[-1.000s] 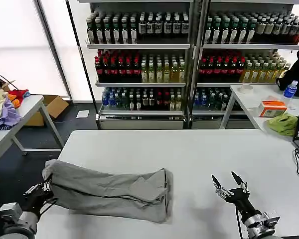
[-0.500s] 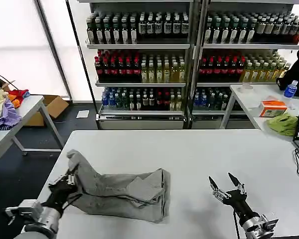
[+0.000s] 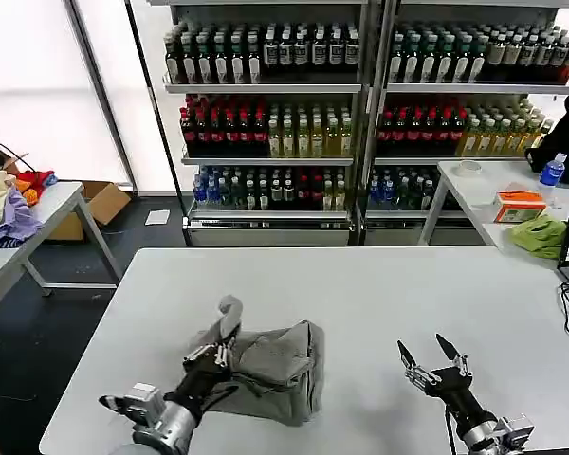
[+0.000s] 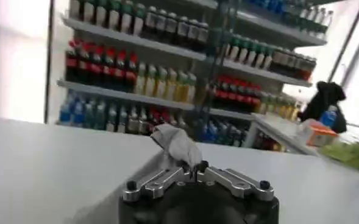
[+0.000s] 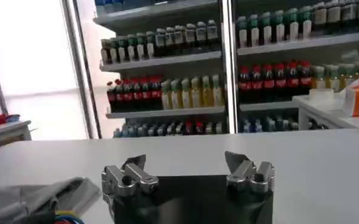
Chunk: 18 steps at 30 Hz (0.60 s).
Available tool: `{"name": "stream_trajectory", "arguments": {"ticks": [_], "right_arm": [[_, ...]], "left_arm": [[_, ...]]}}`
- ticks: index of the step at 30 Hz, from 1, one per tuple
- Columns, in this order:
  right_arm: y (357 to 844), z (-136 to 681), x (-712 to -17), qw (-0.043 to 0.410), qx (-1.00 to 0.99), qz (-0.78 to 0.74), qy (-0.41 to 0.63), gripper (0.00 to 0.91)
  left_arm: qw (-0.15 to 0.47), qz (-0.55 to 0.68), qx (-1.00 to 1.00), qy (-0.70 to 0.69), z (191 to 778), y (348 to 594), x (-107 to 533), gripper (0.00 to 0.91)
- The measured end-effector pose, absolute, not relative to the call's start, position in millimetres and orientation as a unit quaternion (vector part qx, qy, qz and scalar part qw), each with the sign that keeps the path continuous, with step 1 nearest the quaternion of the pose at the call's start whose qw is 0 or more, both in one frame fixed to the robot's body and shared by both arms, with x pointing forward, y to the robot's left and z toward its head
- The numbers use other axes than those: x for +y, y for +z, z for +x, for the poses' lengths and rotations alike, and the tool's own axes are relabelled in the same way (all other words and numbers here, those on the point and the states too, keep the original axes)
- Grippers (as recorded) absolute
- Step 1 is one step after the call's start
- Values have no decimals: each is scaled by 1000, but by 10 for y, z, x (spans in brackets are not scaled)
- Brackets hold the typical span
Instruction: Fold and organize the clothes.
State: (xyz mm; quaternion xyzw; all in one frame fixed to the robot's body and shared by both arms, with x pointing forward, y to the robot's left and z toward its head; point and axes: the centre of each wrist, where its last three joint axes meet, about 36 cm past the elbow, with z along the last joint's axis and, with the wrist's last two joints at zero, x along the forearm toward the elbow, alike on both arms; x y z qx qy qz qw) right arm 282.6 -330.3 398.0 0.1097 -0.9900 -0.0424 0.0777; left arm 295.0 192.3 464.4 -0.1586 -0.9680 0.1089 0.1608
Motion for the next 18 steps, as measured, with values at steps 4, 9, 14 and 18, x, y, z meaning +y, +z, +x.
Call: {"name": "stream_trajectory", "arguments": {"ticks": [4,9,14,18], "right_arm": [[4011,2832,-3330,77,-990,109,-40,907],[4051,2823,-3320,75,-990,111,-42,907],[4065,2835,-3336,73,-990,111,-44,907],[4075,2859,-3347,71,-990,112,-47,907]], "left_arm": [[180,-180,-961,113,3019,4479,1709,907],[200,-197,-954,100,3133,4260,1438,907],[211,-204,-952,90,3227,4125,1257,907],[215,-207,-951,85,3244,4123,1231,907]]}}
